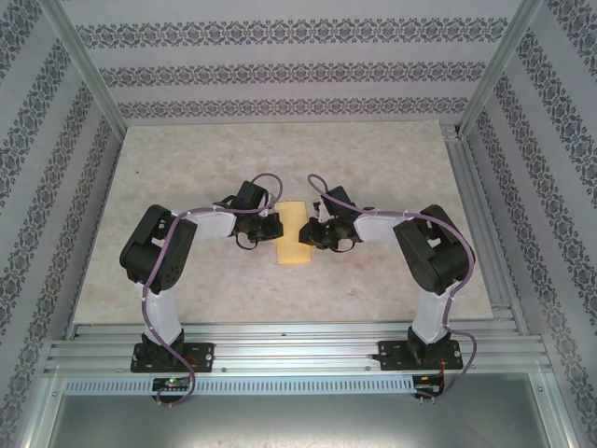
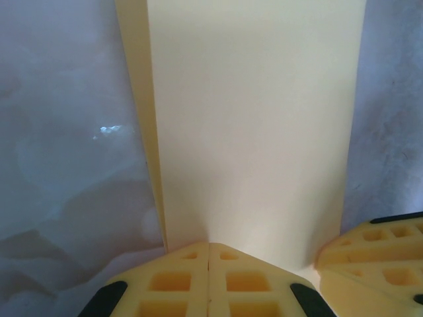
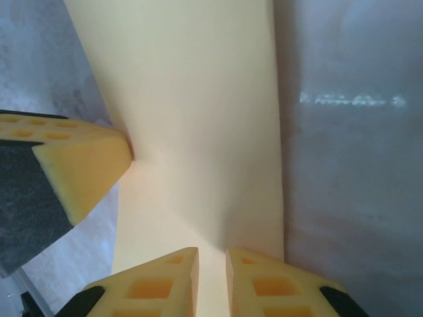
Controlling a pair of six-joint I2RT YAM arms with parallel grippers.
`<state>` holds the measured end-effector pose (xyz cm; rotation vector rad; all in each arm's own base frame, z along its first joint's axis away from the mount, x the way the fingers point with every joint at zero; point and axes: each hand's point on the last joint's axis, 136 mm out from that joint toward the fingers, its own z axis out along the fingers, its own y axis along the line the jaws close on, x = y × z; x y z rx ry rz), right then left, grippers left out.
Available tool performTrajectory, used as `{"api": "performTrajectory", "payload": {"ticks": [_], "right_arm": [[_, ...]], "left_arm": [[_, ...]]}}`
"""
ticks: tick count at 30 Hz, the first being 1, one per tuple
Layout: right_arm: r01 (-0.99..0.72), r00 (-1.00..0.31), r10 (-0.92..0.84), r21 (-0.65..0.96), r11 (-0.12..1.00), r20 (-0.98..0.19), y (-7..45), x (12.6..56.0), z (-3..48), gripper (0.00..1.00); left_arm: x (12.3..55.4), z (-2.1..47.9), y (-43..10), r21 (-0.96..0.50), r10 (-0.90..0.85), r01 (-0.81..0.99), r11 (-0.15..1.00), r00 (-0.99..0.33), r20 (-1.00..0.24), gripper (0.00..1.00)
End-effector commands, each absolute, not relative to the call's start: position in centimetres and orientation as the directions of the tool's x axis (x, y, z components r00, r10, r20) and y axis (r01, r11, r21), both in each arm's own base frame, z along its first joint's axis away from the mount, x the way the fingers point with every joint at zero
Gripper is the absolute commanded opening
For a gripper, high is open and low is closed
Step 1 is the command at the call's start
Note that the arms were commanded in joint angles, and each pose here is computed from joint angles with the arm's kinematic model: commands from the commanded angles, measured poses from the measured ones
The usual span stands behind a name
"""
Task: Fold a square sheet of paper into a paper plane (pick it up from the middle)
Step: Fold the square sheet of paper in half at the center of the table.
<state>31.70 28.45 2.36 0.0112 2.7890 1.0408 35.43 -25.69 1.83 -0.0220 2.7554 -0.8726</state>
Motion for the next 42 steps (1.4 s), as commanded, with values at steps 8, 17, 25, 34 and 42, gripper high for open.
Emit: {"api": "performTrajectory", "payload": {"ticks": [8,17,25,34,42], "right_arm": [[-0.013,-0.997,0.036,0.623,0.782,-0.066,28.2,27.7,0.3,0.18],[-0.057,-0.994,0.014,0.627,0.777,-0.108,28.2,27.1,2.7,0.15],[-0.013,-0.998,0.029,0.574,0.819,-0.064,26.6,25.9,0.2,0.12],[-0.119,-0.944,0.114,0.639,0.760,-0.311,27.9,34.5,8.3,0.14],[-0.105,-0.937,0.138,0.634,0.766,-0.322,28.5,39.3,7.4,0.14]], "left_arm": [[32.9,-2.1,-24.0,-0.466,-0.061,0.009,0.885,-0.989,-0.134,0.08],[33.0,-2.1,-24.1,-0.466,-0.062,0.009,0.885,-0.989,-0.136,0.08],[32.9,-2.2,-24.1,-0.467,-0.057,0.012,0.884,-0.989,-0.133,0.08],[32.9,-2.1,-24.2,-0.467,-0.054,0.015,0.884,-0.990,-0.133,0.08],[32.9,-2.1,-24.4,-0.467,-0.049,0.018,0.884,-0.990,-0.130,0.08]]}}
